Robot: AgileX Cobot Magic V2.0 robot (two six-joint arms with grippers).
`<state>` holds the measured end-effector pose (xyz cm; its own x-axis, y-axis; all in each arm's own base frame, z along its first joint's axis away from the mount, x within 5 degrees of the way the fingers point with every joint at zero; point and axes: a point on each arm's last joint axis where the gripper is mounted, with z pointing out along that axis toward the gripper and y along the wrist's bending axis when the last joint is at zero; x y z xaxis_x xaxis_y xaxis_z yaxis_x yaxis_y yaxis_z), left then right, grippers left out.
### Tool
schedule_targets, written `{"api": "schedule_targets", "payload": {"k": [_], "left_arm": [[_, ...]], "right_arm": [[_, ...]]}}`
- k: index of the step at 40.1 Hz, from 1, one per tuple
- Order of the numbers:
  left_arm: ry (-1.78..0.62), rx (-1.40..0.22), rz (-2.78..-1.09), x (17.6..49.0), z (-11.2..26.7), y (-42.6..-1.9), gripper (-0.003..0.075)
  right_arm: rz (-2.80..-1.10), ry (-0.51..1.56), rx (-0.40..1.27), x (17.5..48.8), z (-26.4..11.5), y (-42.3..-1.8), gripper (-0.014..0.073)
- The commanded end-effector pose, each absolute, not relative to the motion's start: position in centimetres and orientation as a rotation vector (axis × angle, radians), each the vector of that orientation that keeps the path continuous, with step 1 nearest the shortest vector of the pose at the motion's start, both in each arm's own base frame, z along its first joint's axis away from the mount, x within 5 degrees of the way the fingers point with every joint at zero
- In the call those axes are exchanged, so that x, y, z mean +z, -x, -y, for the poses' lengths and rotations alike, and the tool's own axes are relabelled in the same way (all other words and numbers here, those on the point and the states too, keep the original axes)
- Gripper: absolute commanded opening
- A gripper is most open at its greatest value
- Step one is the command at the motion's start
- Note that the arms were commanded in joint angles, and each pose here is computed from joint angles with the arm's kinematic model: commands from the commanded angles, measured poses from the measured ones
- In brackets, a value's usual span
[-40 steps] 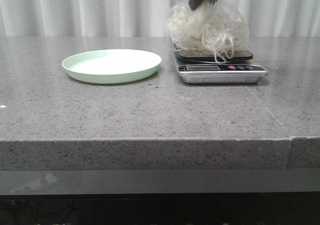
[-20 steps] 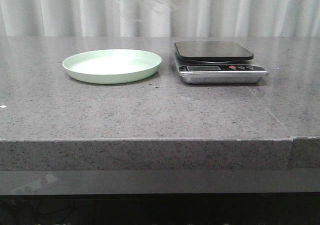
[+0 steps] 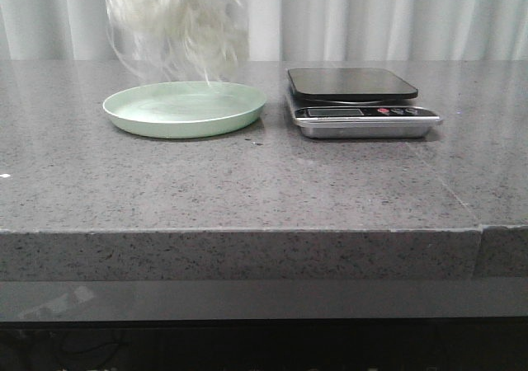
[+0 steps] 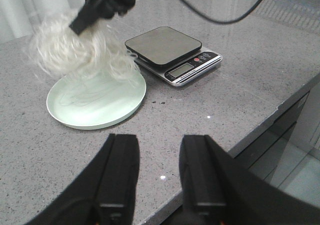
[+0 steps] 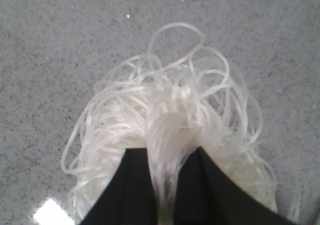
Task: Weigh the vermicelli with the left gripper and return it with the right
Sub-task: 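Lift the vermicelli with the right gripper and carry it over the plate, then lower the vermicelli onto the green plate and open the right gripper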
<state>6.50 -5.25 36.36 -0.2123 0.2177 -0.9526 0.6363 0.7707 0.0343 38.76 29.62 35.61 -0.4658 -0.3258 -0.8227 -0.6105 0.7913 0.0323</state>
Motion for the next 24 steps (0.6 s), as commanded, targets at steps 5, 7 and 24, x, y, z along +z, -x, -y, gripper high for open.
{"api": "schedule_targets", "payload": {"k": [5, 7, 24], "left_arm": [[-0.631, -0.479, -1.691, 37.8, 5.4, -6.5, 0.0312], [-0.631, -0.479, -1.691, 37.8, 5.4, -6.5, 0.0312], [-0.631, -0.479, -1.691, 37.8, 5.4, -6.5, 0.0312]], "right_arm": [[-2.029, 0.685, 0.415, 37.2, -29.6, -38.7, 0.0209], [-2.050, 0.692, 0.410, 36.6, -29.7, -38.8, 0.0242], [-2.067, 0.691, 0.401, 39.8, -27.8, -37.0, 0.0438]]}}
